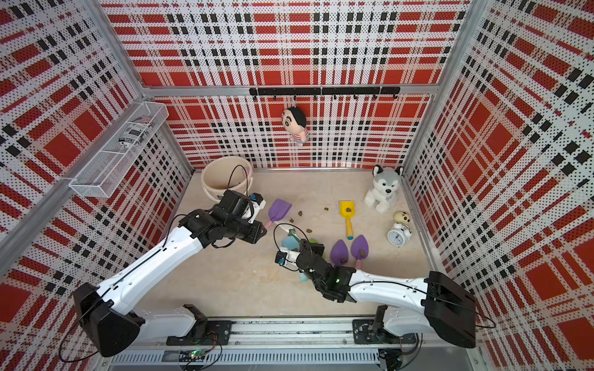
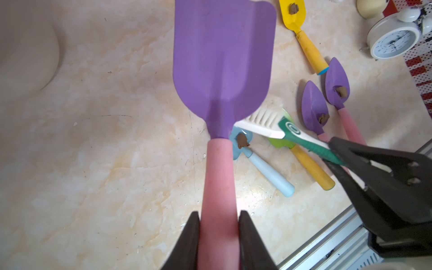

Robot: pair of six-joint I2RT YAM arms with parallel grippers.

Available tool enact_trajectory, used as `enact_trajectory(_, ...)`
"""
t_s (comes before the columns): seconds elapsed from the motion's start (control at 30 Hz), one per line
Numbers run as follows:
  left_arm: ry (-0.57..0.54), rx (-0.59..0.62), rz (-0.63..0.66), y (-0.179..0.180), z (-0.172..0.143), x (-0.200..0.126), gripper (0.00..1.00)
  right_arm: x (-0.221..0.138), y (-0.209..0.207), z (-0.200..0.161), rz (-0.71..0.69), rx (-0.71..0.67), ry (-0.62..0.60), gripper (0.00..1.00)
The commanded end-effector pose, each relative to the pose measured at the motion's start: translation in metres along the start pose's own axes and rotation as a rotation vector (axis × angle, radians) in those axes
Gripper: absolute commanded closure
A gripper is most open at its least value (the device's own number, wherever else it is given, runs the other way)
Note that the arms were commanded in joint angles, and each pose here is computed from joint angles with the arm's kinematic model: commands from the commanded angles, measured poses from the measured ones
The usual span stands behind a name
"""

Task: Brush the soil off the hand trowel and place it into the bucket
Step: Brush off the soil from the hand trowel.

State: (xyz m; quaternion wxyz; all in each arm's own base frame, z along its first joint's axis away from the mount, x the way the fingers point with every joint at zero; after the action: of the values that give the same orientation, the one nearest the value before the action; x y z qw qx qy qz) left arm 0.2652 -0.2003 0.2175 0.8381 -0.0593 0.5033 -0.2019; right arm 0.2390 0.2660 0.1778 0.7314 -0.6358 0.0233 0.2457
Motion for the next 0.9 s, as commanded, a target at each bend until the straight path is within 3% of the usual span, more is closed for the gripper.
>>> enact_trajectory(0.0,0.023,0.018,0.025,0.004,-0.006,0.004,1.0,-0.005,-0.03,0.004,-0.142,-0.057,0.03,1.0)
enact_trajectory(0.37,0.053,0.0,0.047,0.012,-0.017,0.01,1.0,-0.009,-0.044,0.0,-0.281,-0.124,0.067,1.0)
enact_trajectory(0.5,0.044,-0.009,0.03,0.01,-0.015,0.005,1.0,-0.007,-0.052,-0.019,-0.342,-0.11,0.133,1.0)
enact_trajectory(0.67,0.027,-0.022,-0.012,0.004,-0.011,-0.003,1.0,0.002,-0.043,-0.048,-0.324,-0.064,0.211,1.0)
enact_trajectory(0.87,0.007,-0.022,-0.046,-0.003,-0.005,-0.009,1.0,0.012,-0.014,-0.051,-0.24,-0.091,0.215,1.0)
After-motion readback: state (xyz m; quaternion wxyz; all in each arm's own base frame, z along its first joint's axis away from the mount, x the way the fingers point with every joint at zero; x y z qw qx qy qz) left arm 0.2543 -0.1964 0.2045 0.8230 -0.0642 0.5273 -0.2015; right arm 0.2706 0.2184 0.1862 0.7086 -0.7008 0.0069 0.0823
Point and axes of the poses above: each gripper's point midway between its finger pads, its own x axis out along the fingers, its own y axis along the line the jaws close on, z = x × y, the point moved 1 cm from there along -x, back along the fingers, and after that the axes turned 11 degrees about -x, right-handed, at the moved point
